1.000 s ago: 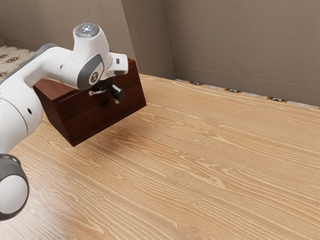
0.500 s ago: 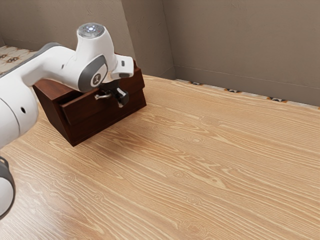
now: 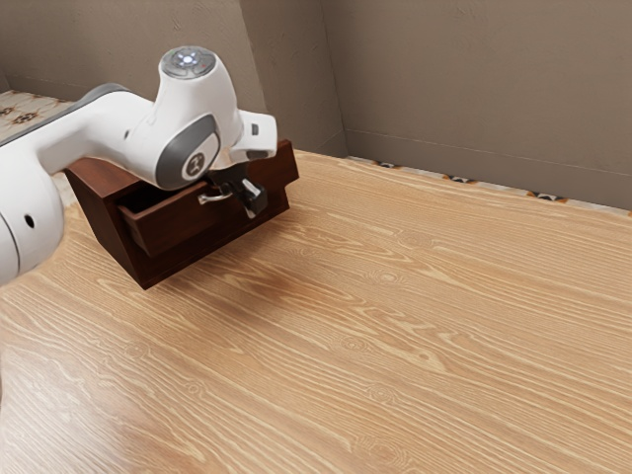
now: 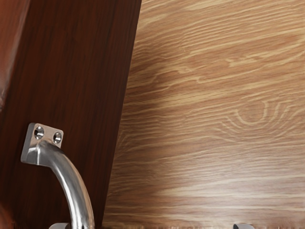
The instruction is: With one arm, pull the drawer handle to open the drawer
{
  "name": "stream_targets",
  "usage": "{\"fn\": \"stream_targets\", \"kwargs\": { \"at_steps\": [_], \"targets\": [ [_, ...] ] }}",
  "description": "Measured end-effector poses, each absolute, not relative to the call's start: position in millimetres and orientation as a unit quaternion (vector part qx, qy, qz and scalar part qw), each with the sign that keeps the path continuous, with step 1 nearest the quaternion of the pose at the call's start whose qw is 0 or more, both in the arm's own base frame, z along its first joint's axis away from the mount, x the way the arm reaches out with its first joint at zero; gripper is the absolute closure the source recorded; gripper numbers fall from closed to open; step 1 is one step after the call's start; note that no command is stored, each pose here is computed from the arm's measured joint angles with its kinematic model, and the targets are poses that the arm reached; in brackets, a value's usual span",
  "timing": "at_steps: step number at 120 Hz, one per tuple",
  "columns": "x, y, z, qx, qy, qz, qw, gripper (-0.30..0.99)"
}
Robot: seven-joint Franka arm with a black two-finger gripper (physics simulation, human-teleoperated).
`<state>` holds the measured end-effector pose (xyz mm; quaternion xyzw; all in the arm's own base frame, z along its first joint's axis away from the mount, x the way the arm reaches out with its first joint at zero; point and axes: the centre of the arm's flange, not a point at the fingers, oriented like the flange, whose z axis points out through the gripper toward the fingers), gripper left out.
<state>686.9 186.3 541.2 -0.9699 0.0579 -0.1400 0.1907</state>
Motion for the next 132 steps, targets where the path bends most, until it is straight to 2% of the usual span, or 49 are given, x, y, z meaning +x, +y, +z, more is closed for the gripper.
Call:
{"fn": "stream_targets", "kwargs": {
  "at_steps": [16, 36, 97, 112, 132],
  "targets": [
    [680, 177, 545, -0.969, 0.059, -0.143, 0.193, 0.3],
    [676, 160, 543, -0.969, 0.065, -0.145, 0.192, 0.26],
    [667, 116, 548, -0.966, 0.077, -0.158, 0.192, 0.25],
    [664, 107, 550, -0.965, 0.078, -0.161, 0.19, 0.3],
    [660, 85, 551, -0.964, 0.086, -0.164, 0.189, 0.29]
  ]
}}
